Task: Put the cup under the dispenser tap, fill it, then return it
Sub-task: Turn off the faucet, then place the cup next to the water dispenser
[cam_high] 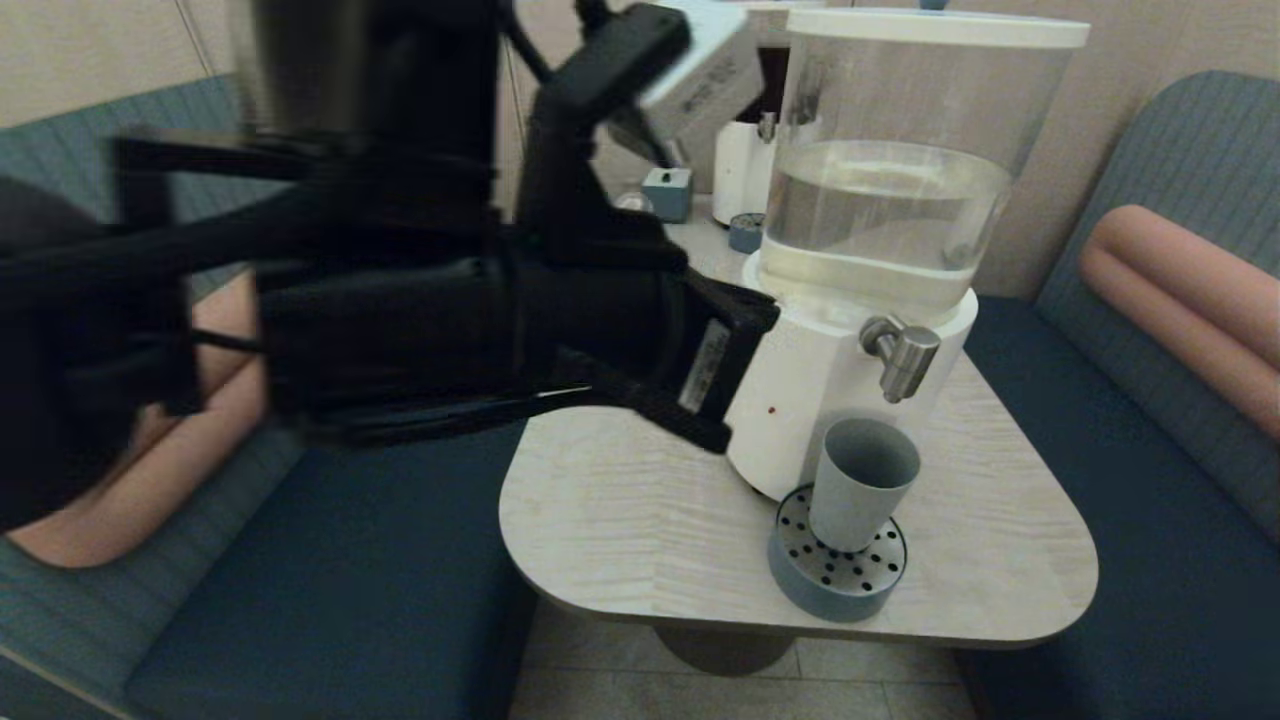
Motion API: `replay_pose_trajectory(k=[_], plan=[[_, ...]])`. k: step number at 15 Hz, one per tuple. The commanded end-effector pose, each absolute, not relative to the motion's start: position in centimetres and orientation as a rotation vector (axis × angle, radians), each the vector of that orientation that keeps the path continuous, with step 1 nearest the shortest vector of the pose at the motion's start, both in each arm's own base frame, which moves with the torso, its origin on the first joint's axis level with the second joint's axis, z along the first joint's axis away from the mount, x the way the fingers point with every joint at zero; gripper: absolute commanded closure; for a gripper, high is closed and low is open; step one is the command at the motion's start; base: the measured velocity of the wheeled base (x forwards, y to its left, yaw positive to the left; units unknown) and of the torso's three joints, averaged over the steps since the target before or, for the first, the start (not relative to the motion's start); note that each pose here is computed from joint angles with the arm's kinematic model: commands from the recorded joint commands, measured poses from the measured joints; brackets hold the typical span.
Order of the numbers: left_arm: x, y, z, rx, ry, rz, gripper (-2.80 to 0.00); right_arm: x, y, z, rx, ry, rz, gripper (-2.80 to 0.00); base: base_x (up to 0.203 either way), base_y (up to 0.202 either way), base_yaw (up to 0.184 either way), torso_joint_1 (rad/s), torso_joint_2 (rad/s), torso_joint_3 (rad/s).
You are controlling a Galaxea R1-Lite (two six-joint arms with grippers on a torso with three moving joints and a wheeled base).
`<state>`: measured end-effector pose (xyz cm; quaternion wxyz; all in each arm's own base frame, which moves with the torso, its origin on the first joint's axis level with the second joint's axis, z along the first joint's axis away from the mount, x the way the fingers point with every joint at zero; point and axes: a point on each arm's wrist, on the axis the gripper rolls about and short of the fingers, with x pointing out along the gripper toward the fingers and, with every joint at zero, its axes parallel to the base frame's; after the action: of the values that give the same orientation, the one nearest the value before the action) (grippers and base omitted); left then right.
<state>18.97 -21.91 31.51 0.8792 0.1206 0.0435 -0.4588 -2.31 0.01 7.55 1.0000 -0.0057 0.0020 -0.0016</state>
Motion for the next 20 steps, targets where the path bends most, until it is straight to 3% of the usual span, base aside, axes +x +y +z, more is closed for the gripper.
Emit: replay_pose_trajectory(k=[1,4,7,11,13,19,20], plan=[[12.4,-14.5,32.5,0.154,0.034,-0.985,0.0,-2.3,0.0,7.5,-0.012,0.005,-0.003,0.0,0.0,0.0,0.0,0.0,0.0,0.0],[6.9,-8.5,27.9,0.043,0.115,-1.037,0.0,-2.3,0.0,7.5,-0.012,0.006,-0.003,0.0,0.0,0.0,0.0,0.0,0.0,0.0],[4.7,-5.4,26.8,-0.091,0.135,-0.969,0.0,-2.3,0.0,7.6,-0.012,0.005,-0.003,0.0,0.0,0.0,0.0,0.0,0.0,0.0],[6.0,-4.2,29.8,-0.227,0.044,-0.638,0.0,-2.3,0.0,7.6,-0.012,0.005,-0.003,0.0,0.0,0.0,0.0,0.0,0.0,0.0],[6.8,-4.3,30.0,-0.237,-0.084,-0.597,0.0,-2.3,0.0,7.5,-0.011,0.005,-0.003,0.0,0.0,0.0,0.0,0.0,0.0,0.0],[12.8,-8.6,25.3,-0.098,-0.119,-0.85,0.0,-2.3,0.0,7.6,-0.012,0.005,-0.003,0.0,0.0,0.0,0.0,0.0,0.0,0.0],[13.2,-9.0,24.7,-0.069,-0.133,-0.883,-2.8,-2.3,0.0,7.5,-0.011,0.006,-0.003,0.0,0.0,0.0,0.0,0.0,0.0,0.0]])
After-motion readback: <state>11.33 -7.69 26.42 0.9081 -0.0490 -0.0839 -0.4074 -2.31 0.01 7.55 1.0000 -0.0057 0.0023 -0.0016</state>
